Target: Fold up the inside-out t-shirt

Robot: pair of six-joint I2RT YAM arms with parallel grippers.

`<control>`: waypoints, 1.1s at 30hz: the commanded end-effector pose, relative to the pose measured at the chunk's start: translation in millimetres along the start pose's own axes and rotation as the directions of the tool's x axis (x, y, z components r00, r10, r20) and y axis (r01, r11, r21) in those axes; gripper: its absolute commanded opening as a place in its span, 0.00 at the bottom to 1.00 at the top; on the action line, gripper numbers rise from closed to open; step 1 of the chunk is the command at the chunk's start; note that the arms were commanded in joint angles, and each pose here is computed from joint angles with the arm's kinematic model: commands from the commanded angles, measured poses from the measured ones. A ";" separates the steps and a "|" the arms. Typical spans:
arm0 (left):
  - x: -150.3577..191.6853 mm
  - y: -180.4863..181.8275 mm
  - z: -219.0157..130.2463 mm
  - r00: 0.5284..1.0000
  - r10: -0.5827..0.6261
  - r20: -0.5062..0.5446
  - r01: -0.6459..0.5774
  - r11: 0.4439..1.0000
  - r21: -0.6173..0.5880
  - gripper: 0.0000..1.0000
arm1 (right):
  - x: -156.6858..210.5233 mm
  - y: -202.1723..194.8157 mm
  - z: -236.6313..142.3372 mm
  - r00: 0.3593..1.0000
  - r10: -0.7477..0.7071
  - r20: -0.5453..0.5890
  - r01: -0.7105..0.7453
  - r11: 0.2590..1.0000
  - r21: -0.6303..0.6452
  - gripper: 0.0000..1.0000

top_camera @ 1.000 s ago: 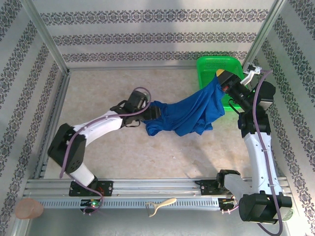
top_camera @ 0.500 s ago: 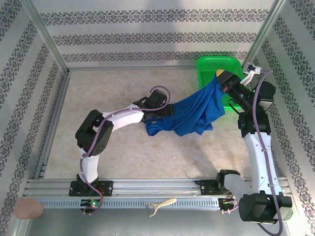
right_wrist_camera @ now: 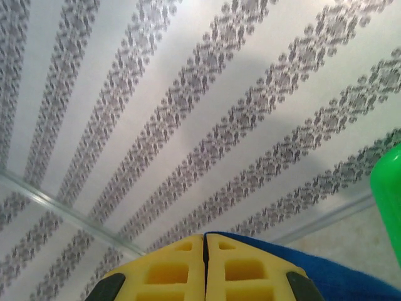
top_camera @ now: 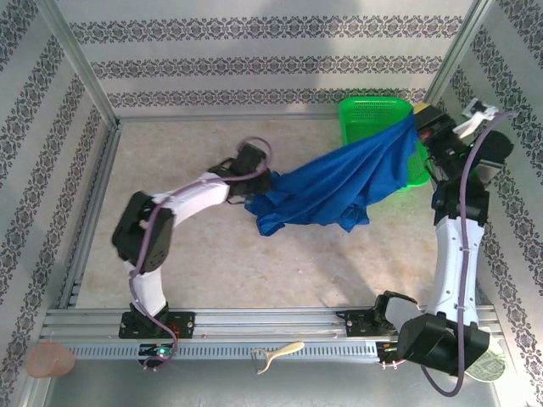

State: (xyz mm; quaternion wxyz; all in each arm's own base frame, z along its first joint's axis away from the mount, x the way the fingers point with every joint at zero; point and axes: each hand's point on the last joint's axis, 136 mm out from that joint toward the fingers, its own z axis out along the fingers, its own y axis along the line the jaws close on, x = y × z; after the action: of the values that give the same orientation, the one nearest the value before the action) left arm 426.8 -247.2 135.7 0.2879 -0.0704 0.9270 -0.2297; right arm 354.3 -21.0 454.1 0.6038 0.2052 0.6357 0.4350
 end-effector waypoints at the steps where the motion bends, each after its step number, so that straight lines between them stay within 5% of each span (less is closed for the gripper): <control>1: -78.1 15.9 -85.7 0.978 -0.057 0.202 0.043 0.996 0.073 0.00 | -40.9 63.1 -9.1 0.992 -0.055 0.117 0.069 0.990 -0.123 0.00; 7: -139.3 66.5 -166.4 0.906 -0.172 0.387 0.137 0.984 0.115 0.00 | -49.1 131.5 0.6 0.988 -0.094 0.124 0.122 0.962 -0.245 0.00; 13: -155.1 75.1 -181.8 0.887 -0.197 0.419 0.133 0.975 0.178 0.00 | -30.3 186.8 15.5 0.986 -0.147 0.081 0.166 0.924 -0.344 0.00; 21: -207.7 68.4 -230.9 0.800 -0.257 0.543 0.128 0.956 0.265 0.00 | -28.6 212.6 39.0 0.982 -0.178 0.063 0.188 0.897 -0.399 0.00; 25: -245.8 50.3 -276.6 0.737 -0.270 0.620 0.088 0.947 0.308 0.09 | -37.3 226.6 41.1 0.979 -0.190 0.077 0.205 0.884 -0.421 0.00; 28: -257.9 40.5 -290.9 0.726 -0.274 0.631 0.067 0.941 0.332 0.12 | -41.2 233.2 37.5 0.975 -0.203 0.091 0.222 0.880 -0.421 0.00; 30: -258.7 37.6 -290.9 0.732 -0.280 0.621 0.063 0.936 0.347 0.01 | -40.4 232.6 38.6 0.976 -0.201 0.084 0.218 0.880 -0.422 0.00; 33: -254.1 37.8 -287.2 0.740 -0.287 0.608 0.065 0.931 0.360 0.00 | -36.0 227.8 39.6 0.977 -0.201 0.067 0.210 0.885 -0.416 0.00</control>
State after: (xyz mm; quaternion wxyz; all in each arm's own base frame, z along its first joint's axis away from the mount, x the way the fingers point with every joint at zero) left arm 470.7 -36.0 463.2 0.5889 -0.1824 0.7048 -0.3509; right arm 356.4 88.5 641.0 0.6520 0.0251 0.5654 0.5045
